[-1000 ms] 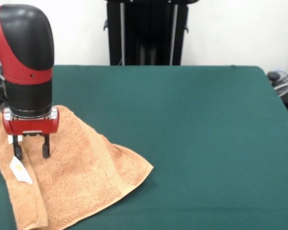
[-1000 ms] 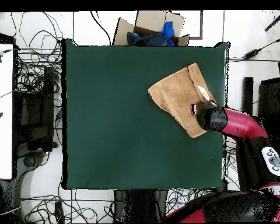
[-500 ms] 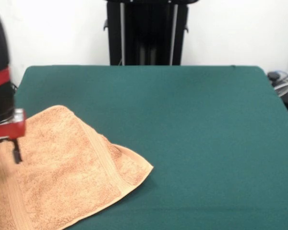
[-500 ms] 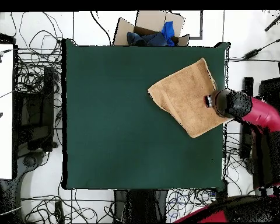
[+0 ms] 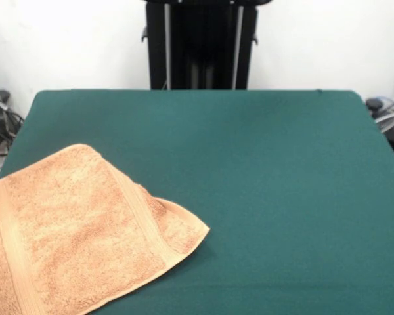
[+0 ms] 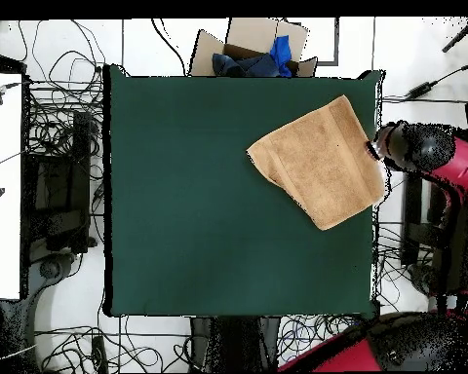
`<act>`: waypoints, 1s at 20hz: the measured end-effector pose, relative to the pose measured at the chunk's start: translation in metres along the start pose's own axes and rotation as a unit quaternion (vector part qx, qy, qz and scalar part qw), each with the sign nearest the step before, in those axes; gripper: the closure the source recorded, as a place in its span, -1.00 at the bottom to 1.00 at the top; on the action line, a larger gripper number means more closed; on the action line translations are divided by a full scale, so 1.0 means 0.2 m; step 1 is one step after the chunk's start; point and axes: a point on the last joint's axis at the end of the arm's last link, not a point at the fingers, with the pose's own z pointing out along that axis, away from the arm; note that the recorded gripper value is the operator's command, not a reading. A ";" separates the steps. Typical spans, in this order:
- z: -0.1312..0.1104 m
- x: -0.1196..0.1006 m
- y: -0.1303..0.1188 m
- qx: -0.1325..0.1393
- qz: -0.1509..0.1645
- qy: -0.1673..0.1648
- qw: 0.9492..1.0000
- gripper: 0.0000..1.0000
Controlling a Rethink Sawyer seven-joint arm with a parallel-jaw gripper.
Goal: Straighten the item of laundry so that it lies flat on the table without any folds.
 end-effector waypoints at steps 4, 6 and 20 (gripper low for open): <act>-0.06 -0.08 -0.07 0.023 -0.007 -0.005 1.000 -1.00; -0.07 -0.12 -0.07 0.027 -0.011 -0.005 1.000 -1.00; -0.44 -0.57 0.50 0.009 -0.020 0.031 0.999 -1.00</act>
